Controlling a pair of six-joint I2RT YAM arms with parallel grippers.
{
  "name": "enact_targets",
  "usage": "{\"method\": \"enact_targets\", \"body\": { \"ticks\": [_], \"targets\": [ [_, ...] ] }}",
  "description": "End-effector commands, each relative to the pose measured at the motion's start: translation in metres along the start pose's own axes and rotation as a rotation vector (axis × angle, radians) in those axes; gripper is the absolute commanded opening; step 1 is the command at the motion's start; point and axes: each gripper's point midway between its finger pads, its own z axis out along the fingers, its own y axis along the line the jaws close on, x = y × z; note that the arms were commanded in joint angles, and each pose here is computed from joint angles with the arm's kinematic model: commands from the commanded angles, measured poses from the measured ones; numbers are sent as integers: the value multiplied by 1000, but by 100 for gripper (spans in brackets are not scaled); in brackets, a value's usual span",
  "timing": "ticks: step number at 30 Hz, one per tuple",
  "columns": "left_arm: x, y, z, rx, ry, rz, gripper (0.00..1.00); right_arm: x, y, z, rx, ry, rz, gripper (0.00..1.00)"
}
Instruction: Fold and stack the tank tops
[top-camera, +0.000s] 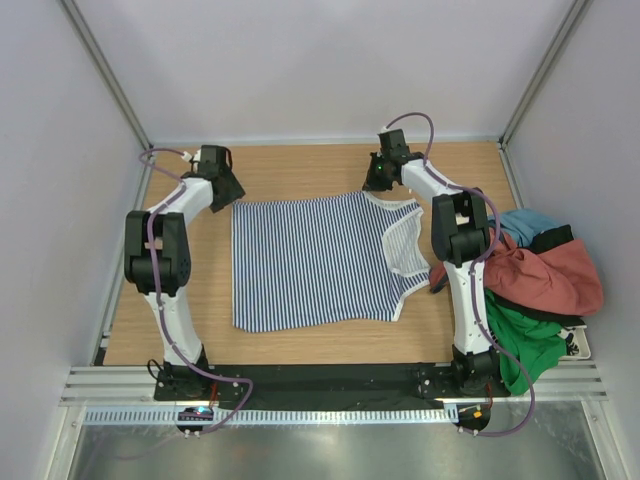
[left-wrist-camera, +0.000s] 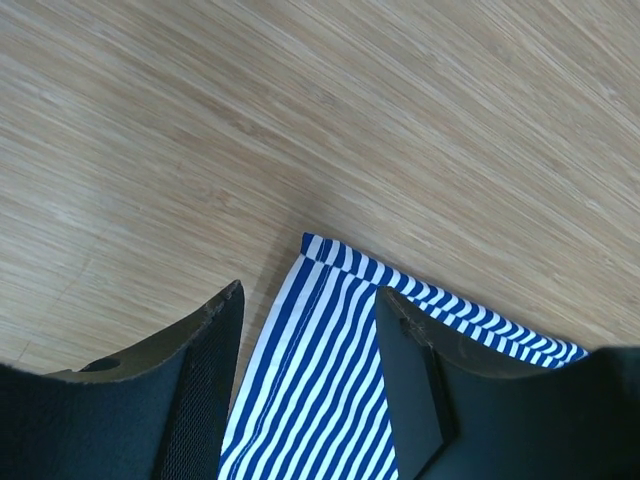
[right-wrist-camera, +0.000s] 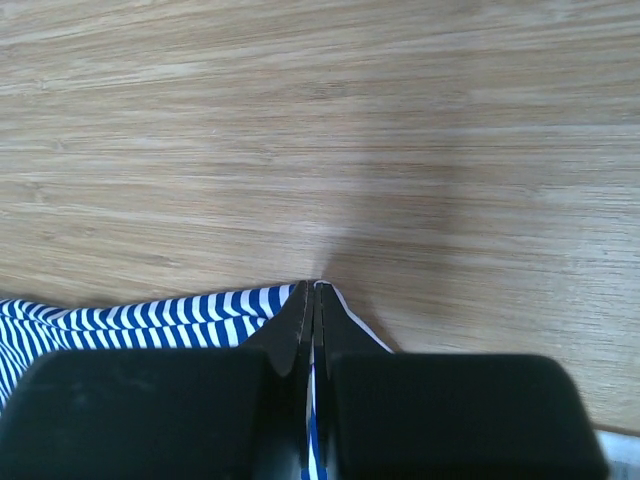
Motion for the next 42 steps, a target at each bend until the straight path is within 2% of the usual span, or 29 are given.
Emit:
{"method": "enact_targets", "body": {
  "ticks": [1, 6, 9, 17, 21, 23, 24, 25, 27, 28, 30, 34, 42],
  "targets": [
    [-10, -4, 2, -2, -11, 13, 56, -19, 14, -13, -38, -51, -20, 2],
    [-6, -2, 12, -20, 19, 18, 51, -21, 14, -15, -39, -69, -21, 1],
    [0, -1, 17, -25, 33, 21, 40, -21, 14, -16, -40, -69, -20, 1],
    [7, -2, 28, -26, 59, 13, 36, -24, 16, -19, -46, -78, -21, 1],
    [4, -5, 33, -22, 58, 19, 27, -26, 19, -22, -55, -85, -24, 1],
    [-2, -7, 34, -26, 46, 18, 28, -26, 21, -24, -61, -84, -28, 1],
    [-3, -7, 34, -28, 44, 18, 34, -27, 20, -24, -63, -86, -29, 1],
    [-2, -6, 37, -35, 46, 19, 35, -27, 22, -25, -68, -84, -30, 1],
    [-4, -8, 38, -29, 46, 23, 34, -28, 22, -26, -68, -87, -28, 1],
    [-4, -10, 41, -26, 52, 25, 33, -28, 22, -26, -70, -86, -28, 1],
    [-1, -10, 44, -29, 64, 28, 23, -28, 23, -27, -71, -89, -28, 1],
    [-1, -14, 40, -8, 75, 32, 0, -33, 25, -31, -76, -102, -26, 1],
    [-36, -22, 0, 19, -15, 50, 0, -56, 38, -48, -93, -152, -31, 1]
  ]
}}
